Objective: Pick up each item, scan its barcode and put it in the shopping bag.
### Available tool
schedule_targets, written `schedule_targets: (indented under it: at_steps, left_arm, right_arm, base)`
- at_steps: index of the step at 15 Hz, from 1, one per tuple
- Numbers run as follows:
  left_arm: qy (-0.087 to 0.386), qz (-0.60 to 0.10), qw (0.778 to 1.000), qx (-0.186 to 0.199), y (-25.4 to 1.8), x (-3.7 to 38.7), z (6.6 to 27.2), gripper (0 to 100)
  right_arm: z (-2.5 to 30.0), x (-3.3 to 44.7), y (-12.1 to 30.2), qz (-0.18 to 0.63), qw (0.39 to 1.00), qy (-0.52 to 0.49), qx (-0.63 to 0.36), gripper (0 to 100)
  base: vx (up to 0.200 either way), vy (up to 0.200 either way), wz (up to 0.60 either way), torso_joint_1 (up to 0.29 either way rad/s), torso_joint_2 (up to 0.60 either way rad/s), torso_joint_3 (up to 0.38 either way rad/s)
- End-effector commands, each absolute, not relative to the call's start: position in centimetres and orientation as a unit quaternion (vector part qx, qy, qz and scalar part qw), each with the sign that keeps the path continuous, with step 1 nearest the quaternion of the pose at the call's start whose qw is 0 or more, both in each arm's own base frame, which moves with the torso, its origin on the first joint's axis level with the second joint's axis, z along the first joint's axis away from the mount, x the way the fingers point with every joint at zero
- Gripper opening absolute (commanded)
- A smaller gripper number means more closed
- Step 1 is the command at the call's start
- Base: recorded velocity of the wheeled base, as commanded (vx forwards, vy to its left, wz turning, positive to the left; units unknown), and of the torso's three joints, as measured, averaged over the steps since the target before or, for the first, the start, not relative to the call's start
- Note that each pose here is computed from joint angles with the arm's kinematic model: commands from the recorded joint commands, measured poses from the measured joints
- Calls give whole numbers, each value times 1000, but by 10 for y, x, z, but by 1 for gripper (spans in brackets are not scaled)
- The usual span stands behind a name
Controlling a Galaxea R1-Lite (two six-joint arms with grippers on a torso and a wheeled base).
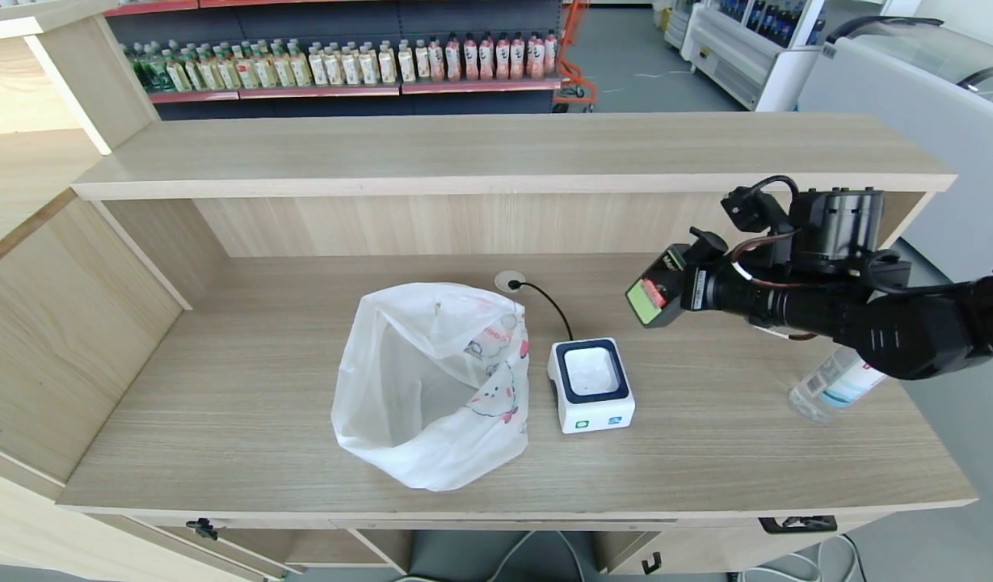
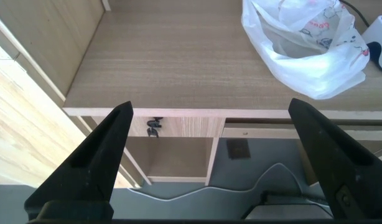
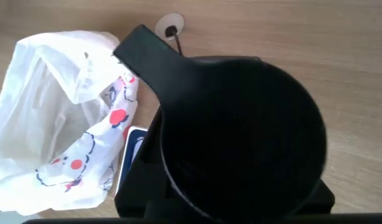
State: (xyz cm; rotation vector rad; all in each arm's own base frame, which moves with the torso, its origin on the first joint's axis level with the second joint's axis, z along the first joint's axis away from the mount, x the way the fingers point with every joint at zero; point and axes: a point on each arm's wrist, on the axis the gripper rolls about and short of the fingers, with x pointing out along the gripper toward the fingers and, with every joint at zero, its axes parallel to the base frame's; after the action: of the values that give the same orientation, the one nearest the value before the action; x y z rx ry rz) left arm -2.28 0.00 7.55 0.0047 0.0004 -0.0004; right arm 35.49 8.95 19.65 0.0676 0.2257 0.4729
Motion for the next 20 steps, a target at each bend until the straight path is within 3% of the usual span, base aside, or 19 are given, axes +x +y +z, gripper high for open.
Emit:
schedule_targets:
  at_steps: [1,3,8,11,15,20]
  left_arm:
    - [0,0,1000,2,0,-23,75,100]
    - [-1,0,1000,2,0,-23,76,100]
    - [0,0,1000,2,0,-23,75,100]
    - [0,0,1000,3,0,-23,75,100]
    - [0,0,1000,4,0,-23,75,100]
    - [0,0,1000,2,0,-23,75,100]
  right_arm:
    - [233,306,52,159,986,31,-43,0]
    - [221,274,39,146,983,27,-109,0]
    - [216,246,37,151,982,2,-110,0]
    - [236,254,47,188,979,-27,-75,0]
    - [257,278,77,249,967,-47,-38,0]
    - [252,316,124,304,953,16,4,0]
  base:
    - [0,0,0,0,0,0]
    - [0,0,0,0,0,0]
    - [0,0,0,0,0,0]
    - [0,0,0,0,0,0]
    - [0,200,0,-3,2,2]
    - [0,80,0,3,4,-1]
